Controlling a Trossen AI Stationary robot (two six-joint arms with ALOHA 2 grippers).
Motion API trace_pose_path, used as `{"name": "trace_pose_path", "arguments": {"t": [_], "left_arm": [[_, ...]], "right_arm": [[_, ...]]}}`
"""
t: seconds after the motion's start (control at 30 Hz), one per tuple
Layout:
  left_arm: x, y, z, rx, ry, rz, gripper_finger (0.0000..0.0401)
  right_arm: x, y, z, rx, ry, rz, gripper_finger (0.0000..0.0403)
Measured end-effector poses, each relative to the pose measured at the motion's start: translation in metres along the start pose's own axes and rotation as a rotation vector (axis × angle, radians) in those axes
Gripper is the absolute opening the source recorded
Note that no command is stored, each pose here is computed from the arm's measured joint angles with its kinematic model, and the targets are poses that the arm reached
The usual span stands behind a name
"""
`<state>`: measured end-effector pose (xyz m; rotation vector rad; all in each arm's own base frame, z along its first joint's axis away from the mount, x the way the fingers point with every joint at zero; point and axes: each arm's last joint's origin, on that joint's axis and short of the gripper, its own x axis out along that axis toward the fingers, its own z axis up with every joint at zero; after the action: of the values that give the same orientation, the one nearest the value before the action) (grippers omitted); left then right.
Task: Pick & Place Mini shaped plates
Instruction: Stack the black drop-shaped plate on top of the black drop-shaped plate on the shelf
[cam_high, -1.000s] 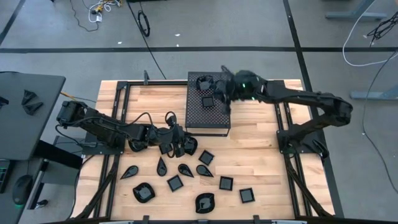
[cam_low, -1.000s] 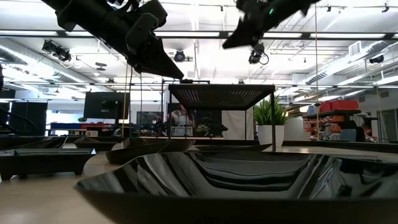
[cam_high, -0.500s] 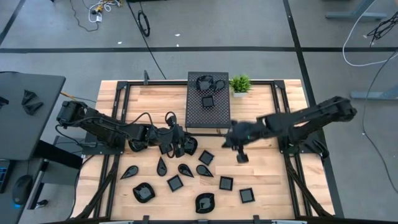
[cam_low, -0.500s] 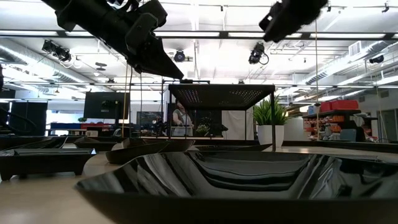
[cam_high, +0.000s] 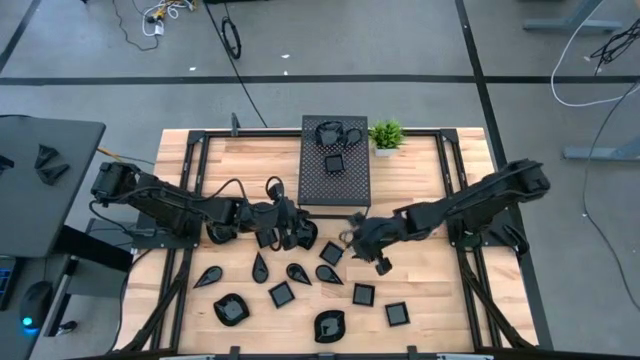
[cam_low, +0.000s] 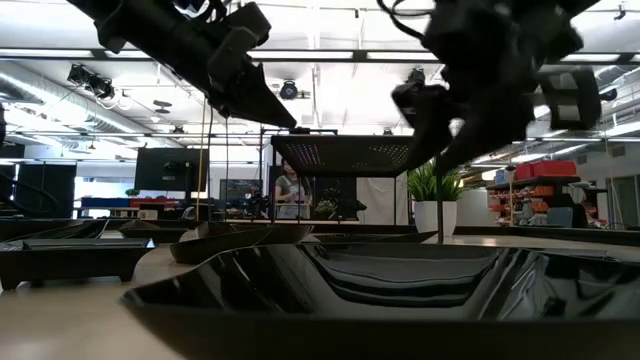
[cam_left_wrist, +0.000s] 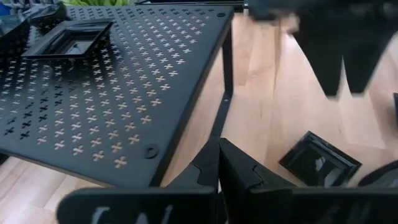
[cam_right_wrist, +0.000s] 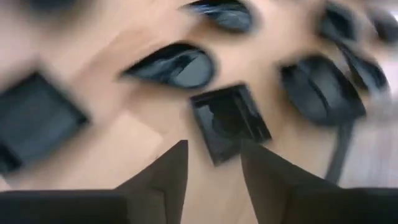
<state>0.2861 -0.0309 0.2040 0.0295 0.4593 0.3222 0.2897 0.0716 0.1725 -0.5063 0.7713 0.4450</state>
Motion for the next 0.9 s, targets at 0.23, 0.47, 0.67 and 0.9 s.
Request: {"name": "trace_pose_path", "arguments": {"t": [0.23, 0.47, 0.67, 0.9], "left_arm": [[0.001, 0.001, 0.000, -0.030, -0.001, 0.003, 0.0007], [0.001, 0.001, 0.000, -0.059, -0.003, 0.003, 0.0007], [0.001, 0.001, 0.001, -0.081, -0.004, 0.003, 0.0007], [0.001, 0.001, 0.001, -0.086, -0.004, -0.001, 0.0007]], "right_arm": [[0.038, 0.003, -0.005, -0.851, -0.023, 0.016, 0.0154], [0.058, 0.008, -0.002, -0.911, -0.212, 0.062, 0.0124], [0.065, 0.011, -0.002, -0.919, -0.272, 0.073, 0.0112], [0.078, 0.012, -0.006, -0.917, -0.288, 0.084, 0.0111]]}}
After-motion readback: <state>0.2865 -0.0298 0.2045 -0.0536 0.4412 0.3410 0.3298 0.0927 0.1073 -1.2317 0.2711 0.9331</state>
